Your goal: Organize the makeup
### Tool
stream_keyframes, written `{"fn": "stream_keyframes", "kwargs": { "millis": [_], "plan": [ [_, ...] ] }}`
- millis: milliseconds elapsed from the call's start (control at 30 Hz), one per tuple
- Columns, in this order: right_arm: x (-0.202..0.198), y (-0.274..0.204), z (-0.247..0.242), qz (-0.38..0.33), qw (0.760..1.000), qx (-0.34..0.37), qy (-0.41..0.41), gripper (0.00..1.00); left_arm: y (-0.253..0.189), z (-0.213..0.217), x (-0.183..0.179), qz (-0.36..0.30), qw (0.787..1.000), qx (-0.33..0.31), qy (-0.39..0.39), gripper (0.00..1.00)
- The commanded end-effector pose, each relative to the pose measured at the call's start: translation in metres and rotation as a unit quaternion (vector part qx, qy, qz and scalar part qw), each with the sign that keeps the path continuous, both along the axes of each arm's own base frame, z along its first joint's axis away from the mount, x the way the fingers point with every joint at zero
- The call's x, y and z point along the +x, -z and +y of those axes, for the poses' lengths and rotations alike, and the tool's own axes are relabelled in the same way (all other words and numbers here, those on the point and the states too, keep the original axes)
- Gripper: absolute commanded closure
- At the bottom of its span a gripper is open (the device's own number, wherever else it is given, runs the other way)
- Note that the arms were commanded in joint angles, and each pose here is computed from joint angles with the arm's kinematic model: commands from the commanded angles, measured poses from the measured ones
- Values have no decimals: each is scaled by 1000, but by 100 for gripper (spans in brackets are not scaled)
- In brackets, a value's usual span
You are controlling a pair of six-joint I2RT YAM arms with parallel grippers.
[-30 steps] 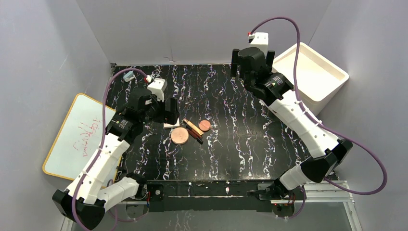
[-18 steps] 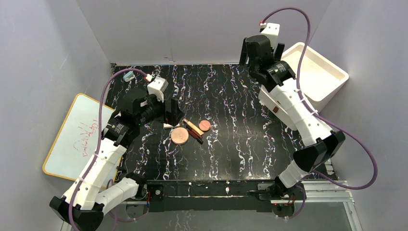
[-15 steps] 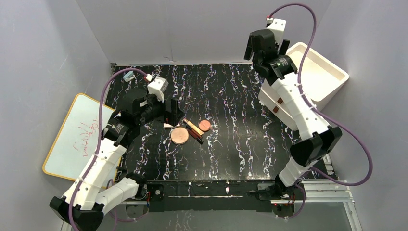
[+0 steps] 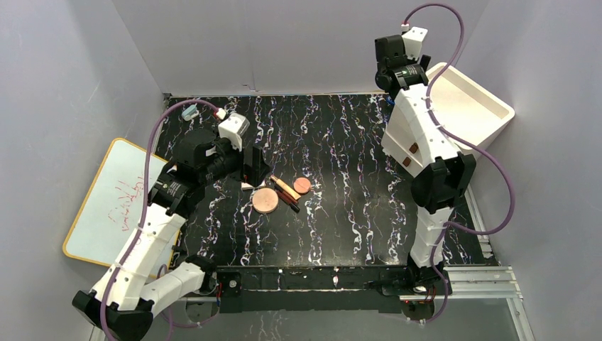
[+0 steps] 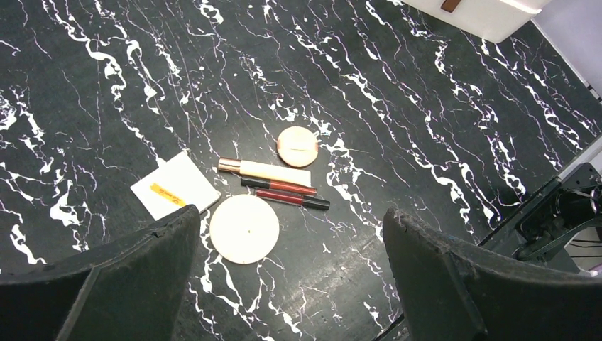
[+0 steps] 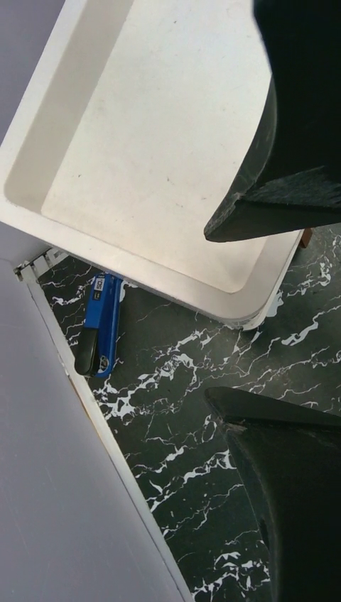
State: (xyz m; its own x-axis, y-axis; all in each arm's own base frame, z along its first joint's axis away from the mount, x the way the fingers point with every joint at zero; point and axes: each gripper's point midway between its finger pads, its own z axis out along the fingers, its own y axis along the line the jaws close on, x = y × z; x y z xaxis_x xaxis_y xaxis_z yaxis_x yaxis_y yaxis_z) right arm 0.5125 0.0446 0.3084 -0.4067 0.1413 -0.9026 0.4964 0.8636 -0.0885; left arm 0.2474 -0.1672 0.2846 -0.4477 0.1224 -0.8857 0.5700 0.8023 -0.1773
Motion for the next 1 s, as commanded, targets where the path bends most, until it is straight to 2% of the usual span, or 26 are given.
{"fn": "stream_keyframes", "kwargs": {
  "millis": [0,367,733,967],
  "plan": [
    [5,-38,-14,-53,998,-9,34,19,-6,-2,0,-7,1000,12,17,2],
    [3,-29,-42,-37,995,-42,86,20,-1,-4,7,0,999,27,21,1],
    [22,10,-86,-7,994,8,111,25,-3,-7,8,-1,999,26,28,1],
    [32,32,-88,-1,994,26,107,31,-5,-9,11,0,999,26,29,2]
  ]
}}
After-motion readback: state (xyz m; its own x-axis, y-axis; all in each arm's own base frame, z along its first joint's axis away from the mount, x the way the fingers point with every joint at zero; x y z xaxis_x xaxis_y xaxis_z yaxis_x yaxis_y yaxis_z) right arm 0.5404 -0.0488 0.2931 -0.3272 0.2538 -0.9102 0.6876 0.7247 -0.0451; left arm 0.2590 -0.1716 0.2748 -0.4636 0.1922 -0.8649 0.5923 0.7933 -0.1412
